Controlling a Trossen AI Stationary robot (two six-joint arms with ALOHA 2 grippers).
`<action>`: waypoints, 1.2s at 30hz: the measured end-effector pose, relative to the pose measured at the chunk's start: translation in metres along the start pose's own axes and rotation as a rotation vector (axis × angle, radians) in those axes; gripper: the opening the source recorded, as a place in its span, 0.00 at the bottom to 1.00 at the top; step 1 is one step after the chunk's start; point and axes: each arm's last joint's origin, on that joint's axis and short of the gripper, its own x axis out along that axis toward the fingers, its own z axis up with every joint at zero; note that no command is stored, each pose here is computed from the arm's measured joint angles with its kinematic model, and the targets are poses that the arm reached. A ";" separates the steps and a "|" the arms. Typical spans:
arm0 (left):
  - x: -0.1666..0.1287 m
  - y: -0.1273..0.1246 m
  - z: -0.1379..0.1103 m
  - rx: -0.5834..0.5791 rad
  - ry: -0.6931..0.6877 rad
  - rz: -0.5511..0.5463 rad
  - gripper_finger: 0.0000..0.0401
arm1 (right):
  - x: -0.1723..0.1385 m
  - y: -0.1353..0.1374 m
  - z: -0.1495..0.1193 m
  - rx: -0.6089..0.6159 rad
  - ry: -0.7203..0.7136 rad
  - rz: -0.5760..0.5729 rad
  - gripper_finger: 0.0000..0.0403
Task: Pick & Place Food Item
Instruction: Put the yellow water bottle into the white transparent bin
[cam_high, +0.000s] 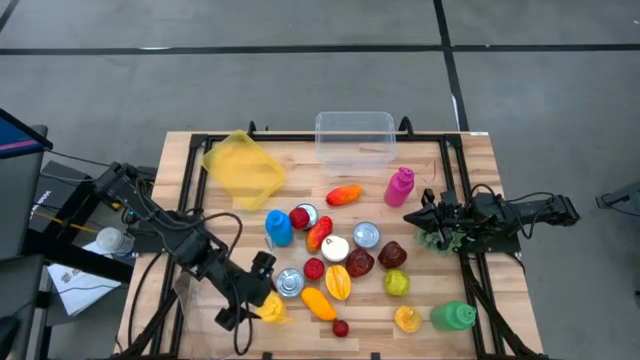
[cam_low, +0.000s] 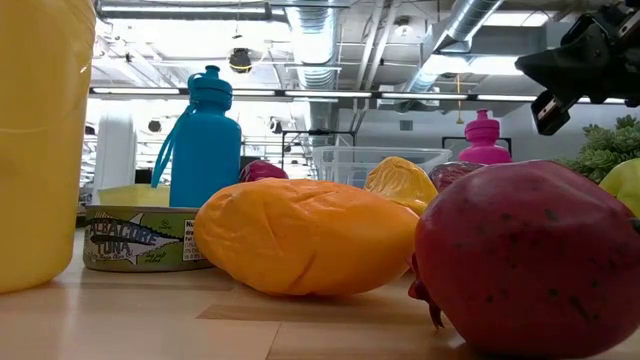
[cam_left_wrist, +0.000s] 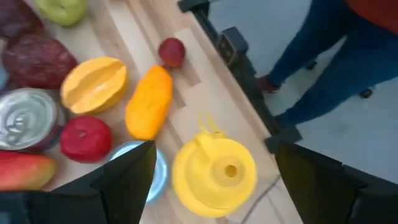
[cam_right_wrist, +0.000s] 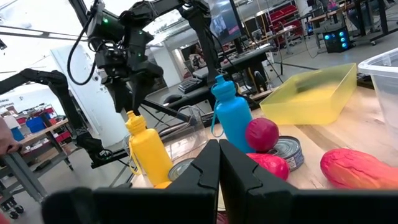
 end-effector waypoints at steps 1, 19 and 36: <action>0.000 -0.001 0.000 0.002 -0.002 0.002 0.78 | 0.000 0.000 0.000 -0.001 -0.003 -0.007 0.00; 0.010 -0.008 -0.029 -0.056 -0.112 0.053 0.74 | 0.000 -0.001 -0.002 -0.003 0.015 -0.026 0.00; 0.015 -0.012 -0.032 -0.070 -0.148 0.090 0.67 | 0.000 -0.002 -0.005 -0.006 0.043 -0.037 0.00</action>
